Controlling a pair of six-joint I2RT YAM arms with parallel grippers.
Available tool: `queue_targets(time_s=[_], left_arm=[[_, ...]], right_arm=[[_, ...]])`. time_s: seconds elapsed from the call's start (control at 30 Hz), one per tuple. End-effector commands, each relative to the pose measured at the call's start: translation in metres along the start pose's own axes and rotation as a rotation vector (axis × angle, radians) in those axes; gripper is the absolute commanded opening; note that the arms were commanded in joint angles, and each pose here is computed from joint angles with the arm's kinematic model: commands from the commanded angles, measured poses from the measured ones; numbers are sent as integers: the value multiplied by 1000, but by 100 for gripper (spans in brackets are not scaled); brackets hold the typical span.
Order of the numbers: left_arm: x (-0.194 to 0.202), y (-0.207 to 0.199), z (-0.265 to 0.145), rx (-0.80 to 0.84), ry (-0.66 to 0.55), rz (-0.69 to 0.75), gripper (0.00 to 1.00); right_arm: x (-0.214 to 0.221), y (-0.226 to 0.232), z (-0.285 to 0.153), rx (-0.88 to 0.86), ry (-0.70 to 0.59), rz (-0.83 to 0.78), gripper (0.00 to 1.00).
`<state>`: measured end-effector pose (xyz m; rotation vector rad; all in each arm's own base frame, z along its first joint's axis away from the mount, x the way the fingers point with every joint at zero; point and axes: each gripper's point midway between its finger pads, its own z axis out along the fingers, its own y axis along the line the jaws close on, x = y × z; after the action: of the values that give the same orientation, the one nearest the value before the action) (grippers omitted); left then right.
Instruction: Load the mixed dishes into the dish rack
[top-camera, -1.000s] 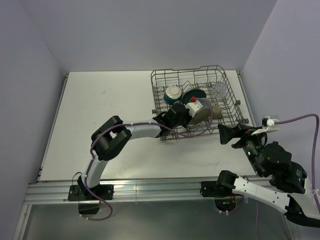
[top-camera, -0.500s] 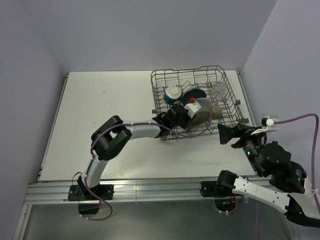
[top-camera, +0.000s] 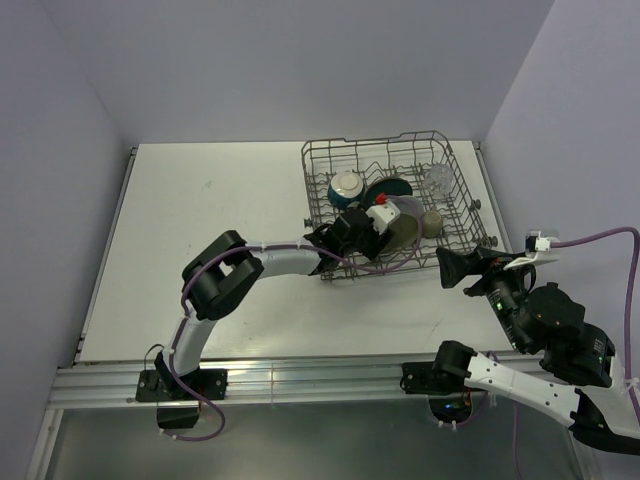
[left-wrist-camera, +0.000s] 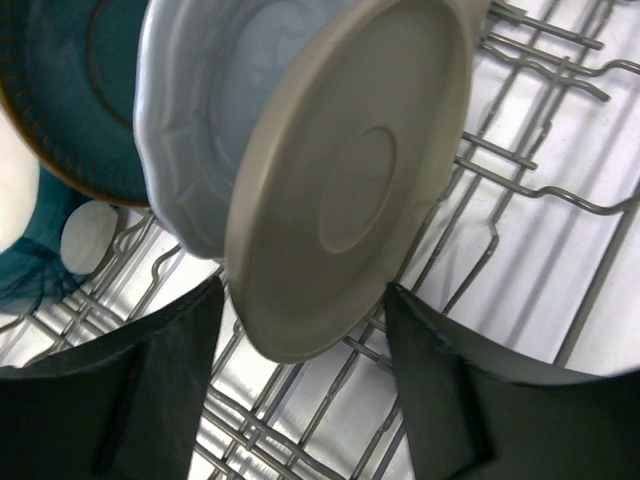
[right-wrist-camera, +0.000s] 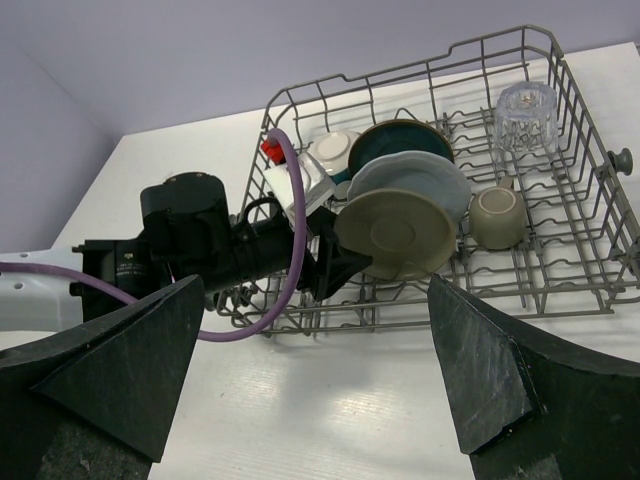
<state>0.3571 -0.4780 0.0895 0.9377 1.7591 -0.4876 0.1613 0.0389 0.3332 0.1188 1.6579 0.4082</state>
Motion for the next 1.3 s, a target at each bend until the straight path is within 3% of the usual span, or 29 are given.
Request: queue_targets(time_s=[0.0, 0.27, 0.53, 0.73, 0.83, 1.0, 1.13, 1.17, 1.27], left_arm=[[-23, 8, -10, -48, -54, -29, 72], [-33, 15, -21, -73, -84, -38, 99], [-43, 18, -47, -38, -148, -65, 99], [-77, 26, -90, -48, -231, -148, 99], [-124, 31, -136, -41, -337, -245, 99], [-151, 53, -189, -139, -375, -442, 99], [-135, 75, -232, -274, -344, -631, 99], [-114, 73, -235, -292, -291, -684, 99], [-93, 69, -259, -279, -286, -772, 99]], right_arm=[[-12, 3, 0, 2, -22, 15, 100], [-12, 2, -1, 2, -19, 18, 100], [-8, 3, 3, 16, -13, 8, 100], [4, 8, 13, 58, 28, -15, 100], [13, 11, 19, 79, 53, -39, 100], [26, 9, 27, 146, 79, -39, 100], [46, 5, 33, 206, 125, -62, 100], [50, 4, 34, 238, 126, -4, 100], [66, 0, 37, 302, 166, -9, 100]])
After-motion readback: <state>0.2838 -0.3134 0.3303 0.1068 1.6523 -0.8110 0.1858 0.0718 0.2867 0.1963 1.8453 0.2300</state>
